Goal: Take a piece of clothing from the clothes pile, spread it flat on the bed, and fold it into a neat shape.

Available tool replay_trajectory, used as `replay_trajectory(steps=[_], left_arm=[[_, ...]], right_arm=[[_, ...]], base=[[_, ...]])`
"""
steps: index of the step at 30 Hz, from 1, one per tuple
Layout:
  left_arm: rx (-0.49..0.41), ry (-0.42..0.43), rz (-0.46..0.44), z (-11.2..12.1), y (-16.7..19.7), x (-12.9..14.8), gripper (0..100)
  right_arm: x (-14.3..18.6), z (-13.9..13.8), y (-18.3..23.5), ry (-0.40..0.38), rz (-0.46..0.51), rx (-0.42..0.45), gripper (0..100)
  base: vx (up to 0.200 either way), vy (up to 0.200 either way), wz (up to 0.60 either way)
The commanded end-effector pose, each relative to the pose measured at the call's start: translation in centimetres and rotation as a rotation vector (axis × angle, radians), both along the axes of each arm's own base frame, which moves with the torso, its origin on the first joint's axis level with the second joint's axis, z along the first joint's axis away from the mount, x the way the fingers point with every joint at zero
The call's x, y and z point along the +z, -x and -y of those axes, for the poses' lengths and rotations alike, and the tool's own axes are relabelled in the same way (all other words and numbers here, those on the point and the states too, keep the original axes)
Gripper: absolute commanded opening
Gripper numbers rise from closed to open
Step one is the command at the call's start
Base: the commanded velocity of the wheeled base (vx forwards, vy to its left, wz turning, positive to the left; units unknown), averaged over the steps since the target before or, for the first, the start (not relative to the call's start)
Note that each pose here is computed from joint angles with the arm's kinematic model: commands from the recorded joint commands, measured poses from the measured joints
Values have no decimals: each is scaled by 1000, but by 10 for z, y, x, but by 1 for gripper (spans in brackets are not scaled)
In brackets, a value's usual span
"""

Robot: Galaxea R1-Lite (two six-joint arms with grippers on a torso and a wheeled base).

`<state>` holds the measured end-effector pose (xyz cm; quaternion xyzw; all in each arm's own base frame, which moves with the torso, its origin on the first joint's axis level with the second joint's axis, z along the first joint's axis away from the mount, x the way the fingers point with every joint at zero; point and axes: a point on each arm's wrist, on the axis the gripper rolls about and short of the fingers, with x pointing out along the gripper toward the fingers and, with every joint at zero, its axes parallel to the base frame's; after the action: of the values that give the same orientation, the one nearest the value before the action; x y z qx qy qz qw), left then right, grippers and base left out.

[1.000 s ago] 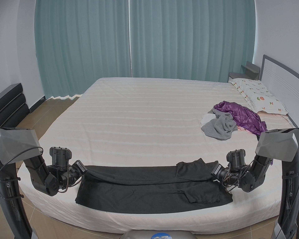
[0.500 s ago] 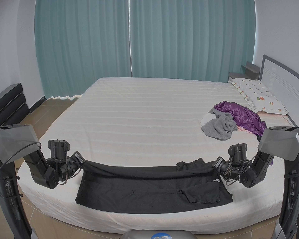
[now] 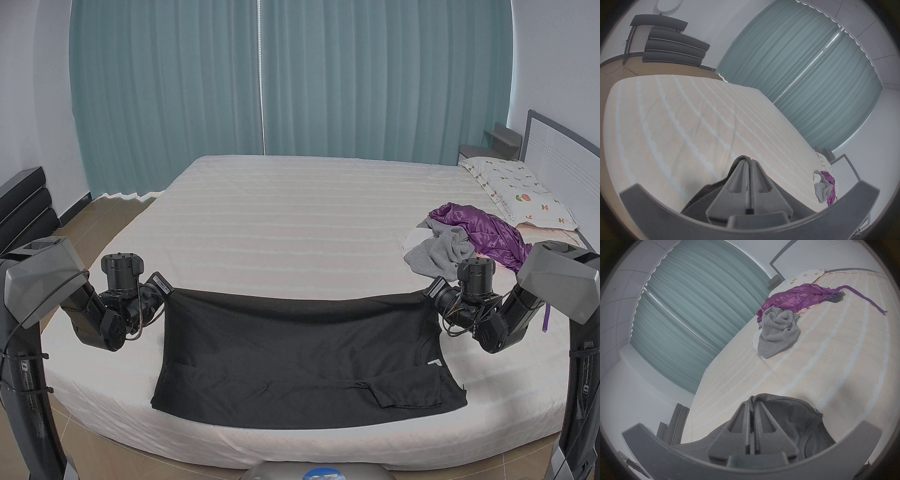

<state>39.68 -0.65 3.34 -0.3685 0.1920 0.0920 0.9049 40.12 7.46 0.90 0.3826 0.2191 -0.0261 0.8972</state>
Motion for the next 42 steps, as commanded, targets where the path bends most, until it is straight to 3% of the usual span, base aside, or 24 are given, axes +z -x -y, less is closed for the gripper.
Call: replay_trajectory(steps=[1, 6, 10, 26, 42], left_arm=[[1, 0, -10, 0, -8, -17, 0], [2, -1, 44, -1, -11, -14, 0], [0, -3, 28, -1, -7, -14, 0], [-43, -103, -179, -7, 49, -42, 0], [-71, -113, -294, -3, 74, -60, 0]], right_arm=[[-13, -1, -5, 4, -17, -1, 0], [-13, 1, -10, 0, -3, -11, 0], [-10, 2, -8, 1, -3, -11, 0], [-35, 14, 60, 17, -237, 60, 0], [-65, 14, 78, 95, -292, 115, 0]], base=[[0, 0, 0], [0, 0, 0], [0, 0, 0], [0, 0, 0], [0, 0, 0]])
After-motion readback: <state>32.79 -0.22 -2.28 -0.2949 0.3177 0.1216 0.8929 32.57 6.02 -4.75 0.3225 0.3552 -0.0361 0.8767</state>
